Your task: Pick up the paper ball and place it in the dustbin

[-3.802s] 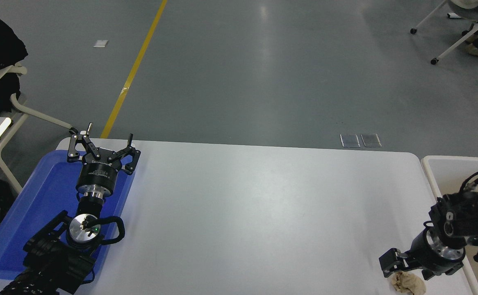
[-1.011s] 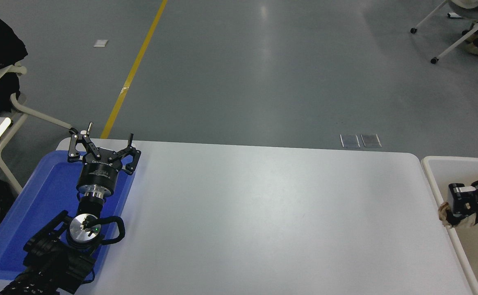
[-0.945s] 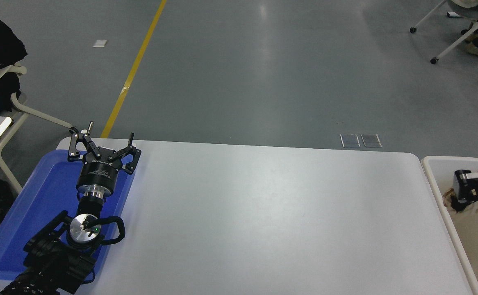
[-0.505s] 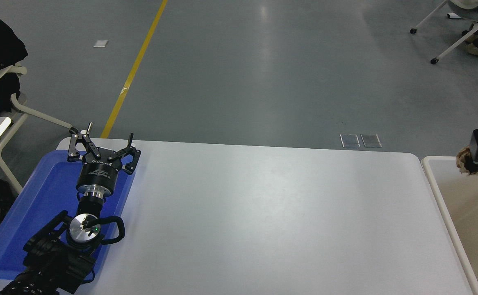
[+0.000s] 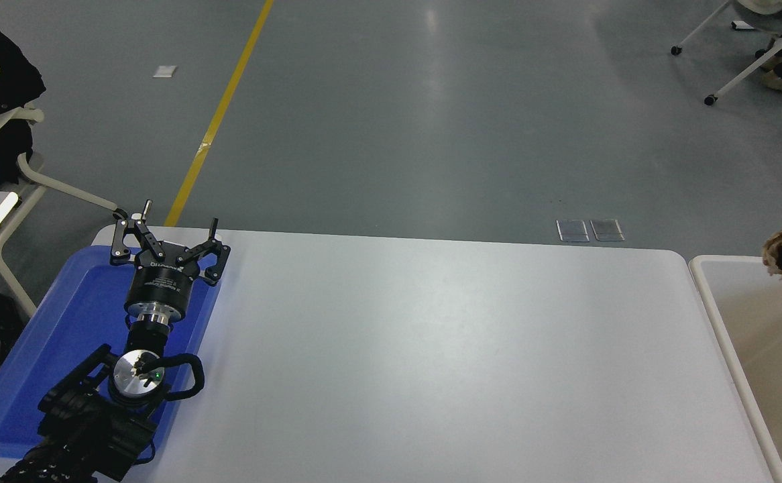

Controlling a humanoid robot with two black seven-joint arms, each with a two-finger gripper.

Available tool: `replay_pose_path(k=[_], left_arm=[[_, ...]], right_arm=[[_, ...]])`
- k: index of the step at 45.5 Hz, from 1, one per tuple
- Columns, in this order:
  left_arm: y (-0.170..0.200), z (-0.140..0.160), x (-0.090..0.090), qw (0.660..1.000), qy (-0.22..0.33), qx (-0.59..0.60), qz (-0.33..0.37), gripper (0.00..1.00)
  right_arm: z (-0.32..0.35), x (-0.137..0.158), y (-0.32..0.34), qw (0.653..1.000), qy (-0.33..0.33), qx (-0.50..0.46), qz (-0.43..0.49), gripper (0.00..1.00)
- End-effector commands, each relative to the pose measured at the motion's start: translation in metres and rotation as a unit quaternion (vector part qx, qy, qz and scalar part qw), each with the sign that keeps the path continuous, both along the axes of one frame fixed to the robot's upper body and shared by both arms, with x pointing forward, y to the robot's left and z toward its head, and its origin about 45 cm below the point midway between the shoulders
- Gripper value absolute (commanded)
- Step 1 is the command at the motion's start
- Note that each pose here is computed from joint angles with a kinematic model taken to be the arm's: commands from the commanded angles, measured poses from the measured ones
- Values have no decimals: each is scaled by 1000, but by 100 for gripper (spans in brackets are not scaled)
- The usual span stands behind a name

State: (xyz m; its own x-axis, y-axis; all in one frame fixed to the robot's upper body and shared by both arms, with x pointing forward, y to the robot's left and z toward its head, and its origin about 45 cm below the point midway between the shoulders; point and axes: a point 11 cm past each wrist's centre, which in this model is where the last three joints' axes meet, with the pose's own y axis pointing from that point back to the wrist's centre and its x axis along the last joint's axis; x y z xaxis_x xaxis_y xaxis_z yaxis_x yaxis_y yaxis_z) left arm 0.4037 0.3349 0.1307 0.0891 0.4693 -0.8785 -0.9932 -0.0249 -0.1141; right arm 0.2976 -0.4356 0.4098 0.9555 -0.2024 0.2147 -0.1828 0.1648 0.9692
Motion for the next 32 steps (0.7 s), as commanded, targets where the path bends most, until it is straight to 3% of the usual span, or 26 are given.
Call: replay_pose_path(k=[1,19,32], left_arm=[[0,0,0,1000,0,0,0,100],[0,0,0,1000,0,0,0,100],[0,0,0,1000,0,0,0,100]], right_arm=[[-9,-29,-48,997,20,-18,-67,0],[-23,-81,-141,984,20,-51,-172,0],[-29,-90,-154,980,33,-65,-187,0]])
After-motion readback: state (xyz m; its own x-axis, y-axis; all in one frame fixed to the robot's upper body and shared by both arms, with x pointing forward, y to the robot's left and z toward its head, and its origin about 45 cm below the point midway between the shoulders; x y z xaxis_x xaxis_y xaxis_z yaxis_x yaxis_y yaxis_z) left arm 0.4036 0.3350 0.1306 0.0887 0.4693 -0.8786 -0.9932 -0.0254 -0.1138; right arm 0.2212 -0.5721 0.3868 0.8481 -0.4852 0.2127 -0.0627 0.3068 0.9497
